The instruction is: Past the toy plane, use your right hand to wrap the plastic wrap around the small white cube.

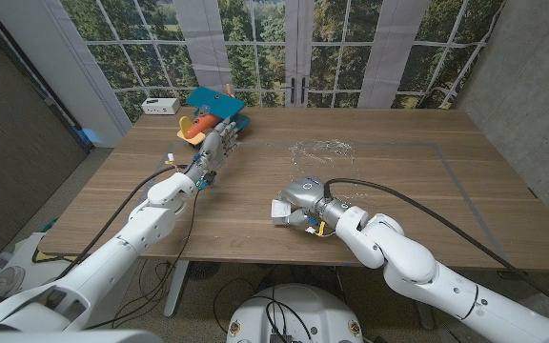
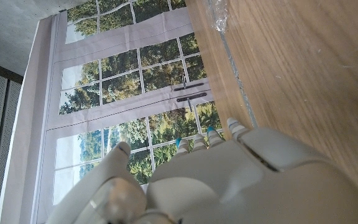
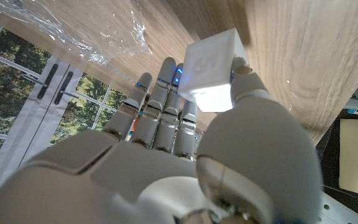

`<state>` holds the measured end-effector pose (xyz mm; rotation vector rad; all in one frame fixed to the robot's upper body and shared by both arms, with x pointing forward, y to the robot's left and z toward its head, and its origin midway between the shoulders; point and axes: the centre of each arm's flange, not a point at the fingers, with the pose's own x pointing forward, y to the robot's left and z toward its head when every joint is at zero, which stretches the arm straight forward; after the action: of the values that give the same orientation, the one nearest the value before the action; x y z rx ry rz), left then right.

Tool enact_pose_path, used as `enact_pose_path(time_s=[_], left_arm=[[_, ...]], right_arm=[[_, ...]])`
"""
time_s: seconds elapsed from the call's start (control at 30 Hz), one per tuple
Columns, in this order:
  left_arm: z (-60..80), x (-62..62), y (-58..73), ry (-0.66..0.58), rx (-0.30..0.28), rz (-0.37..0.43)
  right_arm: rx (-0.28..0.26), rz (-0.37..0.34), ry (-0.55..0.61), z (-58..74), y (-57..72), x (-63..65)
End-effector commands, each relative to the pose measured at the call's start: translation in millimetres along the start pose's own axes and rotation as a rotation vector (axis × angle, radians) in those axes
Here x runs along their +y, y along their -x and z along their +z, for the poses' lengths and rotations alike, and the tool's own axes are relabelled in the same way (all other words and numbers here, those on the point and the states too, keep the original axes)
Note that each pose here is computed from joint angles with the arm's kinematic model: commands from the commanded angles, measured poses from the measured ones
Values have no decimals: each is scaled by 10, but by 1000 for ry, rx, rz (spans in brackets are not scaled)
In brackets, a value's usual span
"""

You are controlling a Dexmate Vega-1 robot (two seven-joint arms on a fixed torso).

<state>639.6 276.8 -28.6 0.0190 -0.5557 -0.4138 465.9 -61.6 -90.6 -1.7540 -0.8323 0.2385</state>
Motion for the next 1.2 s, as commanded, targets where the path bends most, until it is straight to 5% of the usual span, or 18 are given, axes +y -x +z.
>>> enact_pose_path(time_s=[0.03, 1.2], left_arm=[[-11, -30, -21, 4, 0, -10], [16, -112, -64, 30, -39, 9]], right_arm=[[25, -86, -38, -149, 41, -140], [156, -279, -138, -920, -29, -567]])
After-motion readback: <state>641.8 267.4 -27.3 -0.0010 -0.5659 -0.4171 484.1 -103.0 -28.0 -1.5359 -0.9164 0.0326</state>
